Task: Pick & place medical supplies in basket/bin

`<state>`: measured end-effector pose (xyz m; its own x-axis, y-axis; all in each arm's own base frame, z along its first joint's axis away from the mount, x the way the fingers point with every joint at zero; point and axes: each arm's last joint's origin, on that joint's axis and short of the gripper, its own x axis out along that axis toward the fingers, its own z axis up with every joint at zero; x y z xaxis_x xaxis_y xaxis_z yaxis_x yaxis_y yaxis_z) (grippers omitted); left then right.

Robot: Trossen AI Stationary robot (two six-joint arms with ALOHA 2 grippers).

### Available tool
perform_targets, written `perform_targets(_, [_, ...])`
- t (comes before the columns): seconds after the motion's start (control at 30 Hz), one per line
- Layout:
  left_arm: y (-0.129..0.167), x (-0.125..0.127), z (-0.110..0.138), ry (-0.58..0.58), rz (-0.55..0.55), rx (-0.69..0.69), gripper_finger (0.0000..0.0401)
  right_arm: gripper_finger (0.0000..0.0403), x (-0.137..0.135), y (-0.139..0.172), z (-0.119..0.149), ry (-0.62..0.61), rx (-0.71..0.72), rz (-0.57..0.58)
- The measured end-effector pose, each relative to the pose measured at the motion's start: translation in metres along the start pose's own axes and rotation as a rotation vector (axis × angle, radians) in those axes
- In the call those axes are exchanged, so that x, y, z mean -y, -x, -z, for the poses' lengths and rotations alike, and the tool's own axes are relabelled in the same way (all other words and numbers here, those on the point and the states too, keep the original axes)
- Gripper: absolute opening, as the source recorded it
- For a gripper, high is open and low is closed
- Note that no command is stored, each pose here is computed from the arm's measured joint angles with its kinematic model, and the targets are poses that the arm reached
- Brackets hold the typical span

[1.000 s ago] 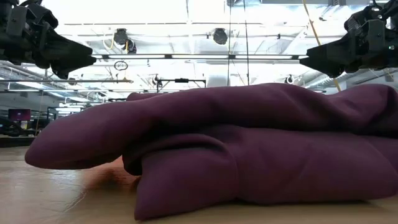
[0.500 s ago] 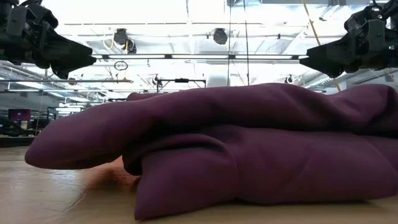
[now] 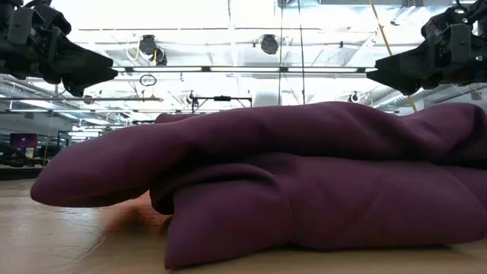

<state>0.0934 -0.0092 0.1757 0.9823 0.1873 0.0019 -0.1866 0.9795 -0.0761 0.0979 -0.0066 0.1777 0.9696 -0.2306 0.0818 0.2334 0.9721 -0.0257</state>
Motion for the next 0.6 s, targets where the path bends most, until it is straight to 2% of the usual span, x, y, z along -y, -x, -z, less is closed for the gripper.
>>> perform_targets(0.6, [0.0000,0.0000,0.0000,0.000,0.000,0.000,0.0200,0.0256,0.0000,0.0000,0.0000,0.000,0.000,0.000])
